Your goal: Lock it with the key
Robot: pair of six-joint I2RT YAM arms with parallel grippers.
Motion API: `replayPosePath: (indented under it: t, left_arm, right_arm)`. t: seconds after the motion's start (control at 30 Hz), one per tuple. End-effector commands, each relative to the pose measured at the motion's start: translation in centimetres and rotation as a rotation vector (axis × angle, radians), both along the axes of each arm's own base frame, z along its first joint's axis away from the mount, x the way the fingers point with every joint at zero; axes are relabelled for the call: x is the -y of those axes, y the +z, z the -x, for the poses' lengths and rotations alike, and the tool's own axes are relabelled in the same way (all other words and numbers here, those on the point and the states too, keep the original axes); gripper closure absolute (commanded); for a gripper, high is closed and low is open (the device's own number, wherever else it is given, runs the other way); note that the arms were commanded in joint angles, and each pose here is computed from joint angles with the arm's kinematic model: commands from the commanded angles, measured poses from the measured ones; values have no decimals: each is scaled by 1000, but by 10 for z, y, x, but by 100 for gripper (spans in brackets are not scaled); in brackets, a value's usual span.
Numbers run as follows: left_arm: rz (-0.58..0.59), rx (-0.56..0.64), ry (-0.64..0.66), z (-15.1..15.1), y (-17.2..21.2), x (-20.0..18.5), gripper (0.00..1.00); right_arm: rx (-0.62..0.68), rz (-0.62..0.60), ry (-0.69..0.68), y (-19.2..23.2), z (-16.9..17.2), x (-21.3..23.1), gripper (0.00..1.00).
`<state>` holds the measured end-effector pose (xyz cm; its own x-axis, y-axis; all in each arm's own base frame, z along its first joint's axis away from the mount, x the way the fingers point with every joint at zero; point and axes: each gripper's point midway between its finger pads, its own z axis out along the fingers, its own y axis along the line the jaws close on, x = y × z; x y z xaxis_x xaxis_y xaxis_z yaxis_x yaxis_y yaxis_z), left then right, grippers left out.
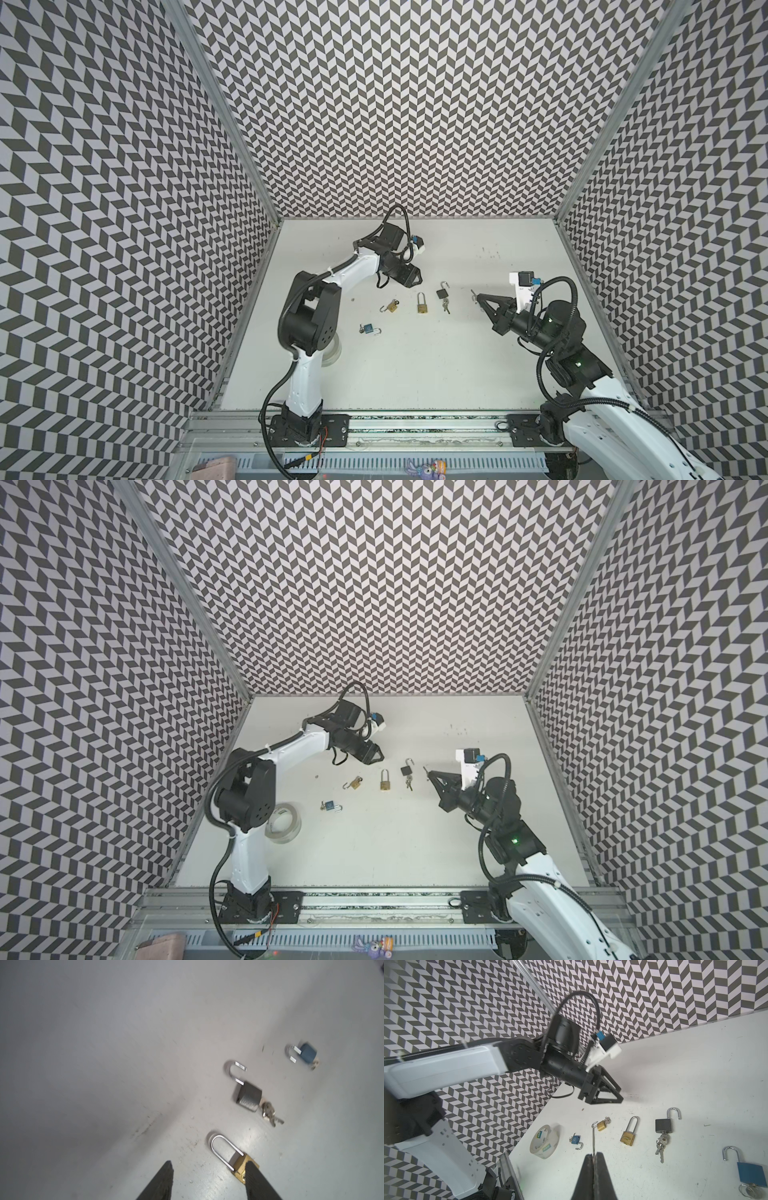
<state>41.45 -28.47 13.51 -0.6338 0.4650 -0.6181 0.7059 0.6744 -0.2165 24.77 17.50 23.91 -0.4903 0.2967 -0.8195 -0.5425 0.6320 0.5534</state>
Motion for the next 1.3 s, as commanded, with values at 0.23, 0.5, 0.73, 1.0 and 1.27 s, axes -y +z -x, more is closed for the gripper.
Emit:
replayPosePath:
  t: [0.23,0.5,0.73,1.0,1.27]
  left_arm:
    - [324,340,371,37,138,-58,33]
    - [434,275,466,87,105,-85,32]
    - [476,235,485,101,89,-89,31]
    - [463,250,470,100,93,-89,32]
    - [465,242,467,103,92,-89,32]
  right_arm:
    - [4,160,-30,-14,-16,-39,100]
    - [-90,252,-113,-56,-35,-67,100]
    - [-203,209,-158,-93,-50,-86,100]
    - [-274,181,-224,-125,-67,-93,100]
    - [-355,216,-259,-160,-80,-101,100]
